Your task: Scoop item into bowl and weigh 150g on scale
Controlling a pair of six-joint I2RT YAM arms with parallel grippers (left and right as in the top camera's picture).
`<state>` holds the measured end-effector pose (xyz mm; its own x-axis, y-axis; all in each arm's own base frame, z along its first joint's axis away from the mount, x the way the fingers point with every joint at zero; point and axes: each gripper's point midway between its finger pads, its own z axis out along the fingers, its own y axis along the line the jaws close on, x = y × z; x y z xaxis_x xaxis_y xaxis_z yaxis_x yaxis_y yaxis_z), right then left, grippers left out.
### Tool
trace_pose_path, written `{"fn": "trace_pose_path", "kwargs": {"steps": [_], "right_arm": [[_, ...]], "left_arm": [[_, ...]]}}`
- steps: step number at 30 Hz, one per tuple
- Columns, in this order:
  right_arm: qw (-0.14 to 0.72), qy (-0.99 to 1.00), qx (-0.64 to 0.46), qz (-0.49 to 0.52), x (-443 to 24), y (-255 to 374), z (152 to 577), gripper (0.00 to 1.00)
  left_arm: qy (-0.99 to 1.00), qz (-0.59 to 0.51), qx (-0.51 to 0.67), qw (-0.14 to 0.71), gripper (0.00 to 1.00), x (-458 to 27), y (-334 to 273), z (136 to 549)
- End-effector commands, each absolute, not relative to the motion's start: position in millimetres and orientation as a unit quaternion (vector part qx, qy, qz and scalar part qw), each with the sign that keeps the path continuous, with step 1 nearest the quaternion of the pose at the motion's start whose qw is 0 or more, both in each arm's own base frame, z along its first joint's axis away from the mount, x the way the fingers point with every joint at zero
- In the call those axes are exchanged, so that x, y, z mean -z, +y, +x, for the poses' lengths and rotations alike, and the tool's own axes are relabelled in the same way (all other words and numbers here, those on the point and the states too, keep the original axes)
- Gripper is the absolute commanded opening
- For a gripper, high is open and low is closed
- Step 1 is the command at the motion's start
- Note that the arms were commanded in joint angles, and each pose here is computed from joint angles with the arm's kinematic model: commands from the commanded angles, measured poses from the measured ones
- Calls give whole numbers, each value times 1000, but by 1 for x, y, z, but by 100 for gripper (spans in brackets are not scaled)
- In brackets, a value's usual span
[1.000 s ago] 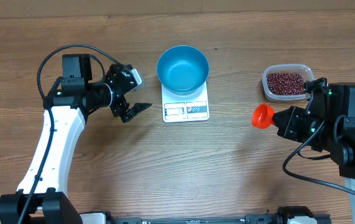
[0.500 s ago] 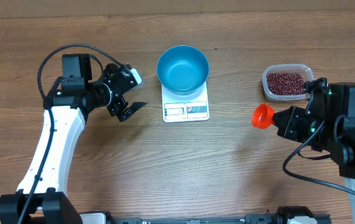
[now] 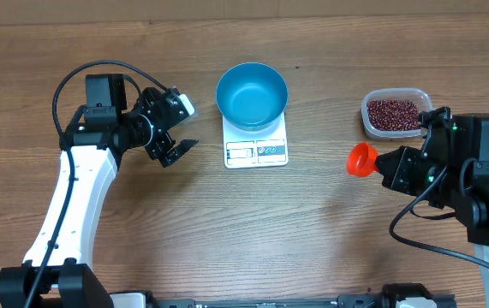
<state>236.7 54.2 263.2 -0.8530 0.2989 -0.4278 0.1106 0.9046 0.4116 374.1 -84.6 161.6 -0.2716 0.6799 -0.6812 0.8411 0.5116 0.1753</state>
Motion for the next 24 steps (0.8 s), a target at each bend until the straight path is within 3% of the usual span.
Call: {"fn": "trace_pose_path", "kwargs": {"steps": [1, 18, 24], "right_arm": [[264, 940, -188, 106, -272, 53, 239, 4], [263, 940, -188, 106, -271, 53, 238, 4], [258, 942, -187, 107, -270, 53, 237, 4]], "left_arm": [[786, 483, 110, 369, 99, -168, -88, 379], [786, 483, 125, 366, 99, -167, -91, 374], [745, 527, 194, 361, 100, -169, -112, 346]]}}
